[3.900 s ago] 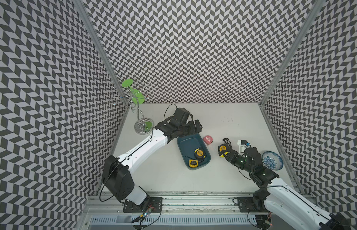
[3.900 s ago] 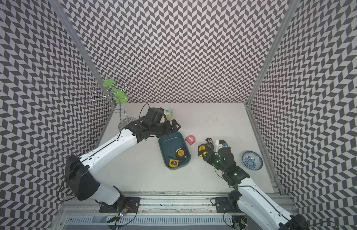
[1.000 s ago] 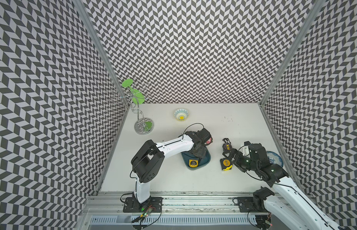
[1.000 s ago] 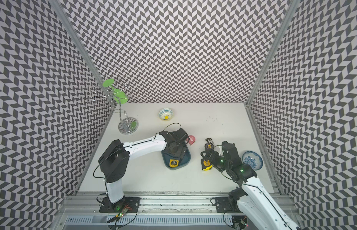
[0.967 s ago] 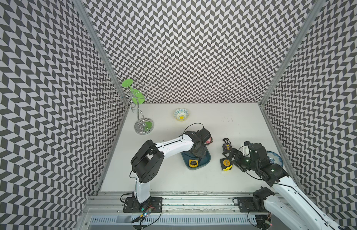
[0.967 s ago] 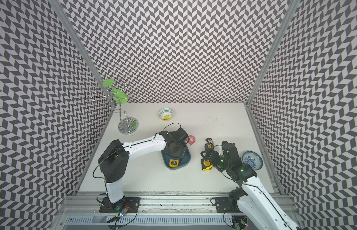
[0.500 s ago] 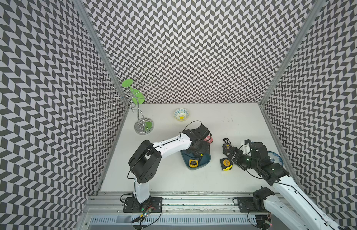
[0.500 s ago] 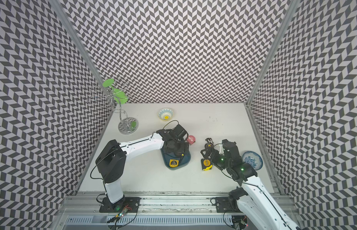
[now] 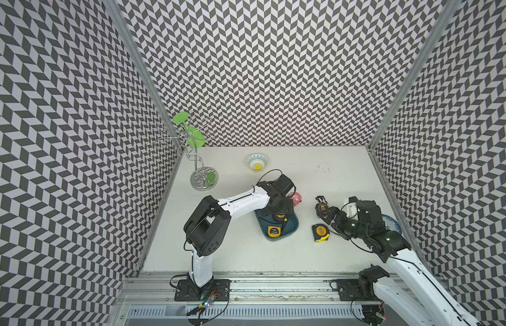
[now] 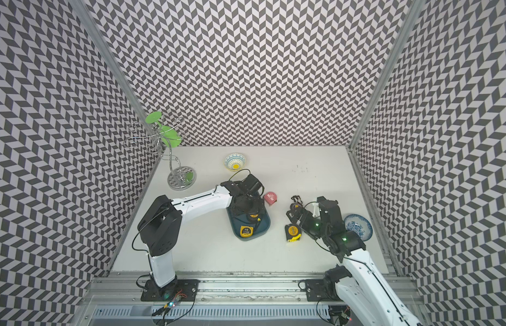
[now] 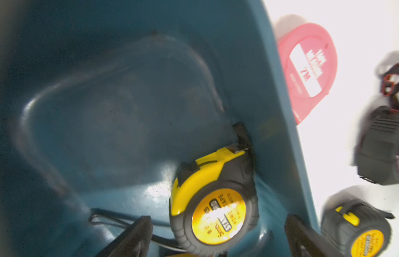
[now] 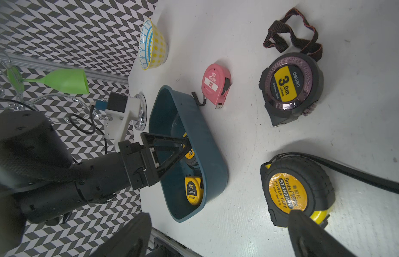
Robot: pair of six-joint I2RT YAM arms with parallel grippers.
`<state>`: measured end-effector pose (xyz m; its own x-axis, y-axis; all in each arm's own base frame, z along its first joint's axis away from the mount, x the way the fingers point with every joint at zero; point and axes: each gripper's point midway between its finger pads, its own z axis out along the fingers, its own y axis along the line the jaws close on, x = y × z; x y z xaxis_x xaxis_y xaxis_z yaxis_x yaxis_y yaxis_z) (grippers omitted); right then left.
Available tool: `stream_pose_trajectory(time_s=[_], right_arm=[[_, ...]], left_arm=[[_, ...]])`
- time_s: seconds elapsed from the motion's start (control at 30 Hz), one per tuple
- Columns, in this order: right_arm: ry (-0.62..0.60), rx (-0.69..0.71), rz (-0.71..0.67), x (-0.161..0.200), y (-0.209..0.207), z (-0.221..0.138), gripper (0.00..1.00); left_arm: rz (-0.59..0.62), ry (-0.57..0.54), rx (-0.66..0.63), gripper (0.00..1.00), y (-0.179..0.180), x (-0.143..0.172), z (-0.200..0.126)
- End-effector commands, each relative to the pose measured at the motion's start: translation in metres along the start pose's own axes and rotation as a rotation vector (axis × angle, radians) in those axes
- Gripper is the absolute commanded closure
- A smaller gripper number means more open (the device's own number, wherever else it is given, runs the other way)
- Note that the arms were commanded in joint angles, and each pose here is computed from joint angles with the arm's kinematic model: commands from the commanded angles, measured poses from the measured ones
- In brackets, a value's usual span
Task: Take the tape measure out of the storage box
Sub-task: Pick up the tape measure from the storage box.
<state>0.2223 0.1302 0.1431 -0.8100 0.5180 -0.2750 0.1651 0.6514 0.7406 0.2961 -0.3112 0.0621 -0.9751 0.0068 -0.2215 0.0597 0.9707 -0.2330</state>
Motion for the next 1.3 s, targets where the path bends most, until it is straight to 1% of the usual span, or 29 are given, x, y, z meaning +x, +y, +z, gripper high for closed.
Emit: stream_pose_trajectory(time_s=[0.0, 0.27, 0.4, 0.47, 0.57, 0.67, 0.7, 0.8, 0.83, 0.93, 0.97, 1.1, 1.27], right_arm=[[-0.032, -0.04, -0.034, -0.01, 0.01, -0.002, 0.0], [-0.04, -0.042, -0.023, -0.013, 0.009, -0.002, 0.0], [-0.039, -0.045, -0.017, -0.013, 0.009, 0.001, 0.0], [-0.038, -0.047, -0.015, -0.014, 0.009, 0.002, 0.01], [-0.039, -0.047, -0.014, -0.014, 0.009, 0.002, 0.0], [-0.039, -0.051, -0.015, -0.015, 0.01, 0.003, 0.0], [-0.04, -0.053, -0.016, -0.016, 0.011, 0.003, 0.0], [-0.035, -0.065, -0.027, -0.016, 0.013, 0.004, 0.01], [-0.033, -0.071, -0.033, -0.016, 0.014, 0.005, 0.0], [-0.015, -0.098, -0.048, -0.014, 0.019, 0.007, 0.0], [-0.008, -0.106, -0.053, -0.013, 0.021, 0.007, 0.0], [0.026, -0.144, -0.085, -0.01, 0.03, 0.01, 0.0], [0.005, -0.201, -0.139, -0.013, 0.046, 0.009, 0.0]], left_arm=[[0.022, 0.003, -0.023, 0.02, 0.0, -0.003, 0.006], [0.049, 0.004, -0.076, 0.02, 0.005, -0.007, 0.023], [0.055, 0.016, -0.082, 0.07, 0.006, -0.009, 0.031], [0.054, 0.019, -0.079, 0.14, 0.006, -0.01, 0.033], [0.058, 0.026, -0.075, 0.27, 0.006, -0.008, 0.035], [0.056, 0.031, -0.069, 0.47, 0.008, -0.006, 0.034], [0.054, 0.033, -0.066, 0.56, 0.008, -0.005, 0.033], [0.037, 0.029, -0.052, 0.77, 0.009, -0.005, 0.028], [0.028, 0.027, -0.049, 0.81, 0.01, -0.005, 0.025], [-0.008, 0.005, -0.021, 0.99, 0.012, -0.01, 0.011], [-0.022, -0.005, -0.007, 1.0, 0.012, -0.012, 0.004], [-0.083, -0.059, 0.051, 1.0, 0.009, -0.026, -0.027], [-0.144, -0.127, 0.134, 1.0, 0.0, -0.041, -0.068]])
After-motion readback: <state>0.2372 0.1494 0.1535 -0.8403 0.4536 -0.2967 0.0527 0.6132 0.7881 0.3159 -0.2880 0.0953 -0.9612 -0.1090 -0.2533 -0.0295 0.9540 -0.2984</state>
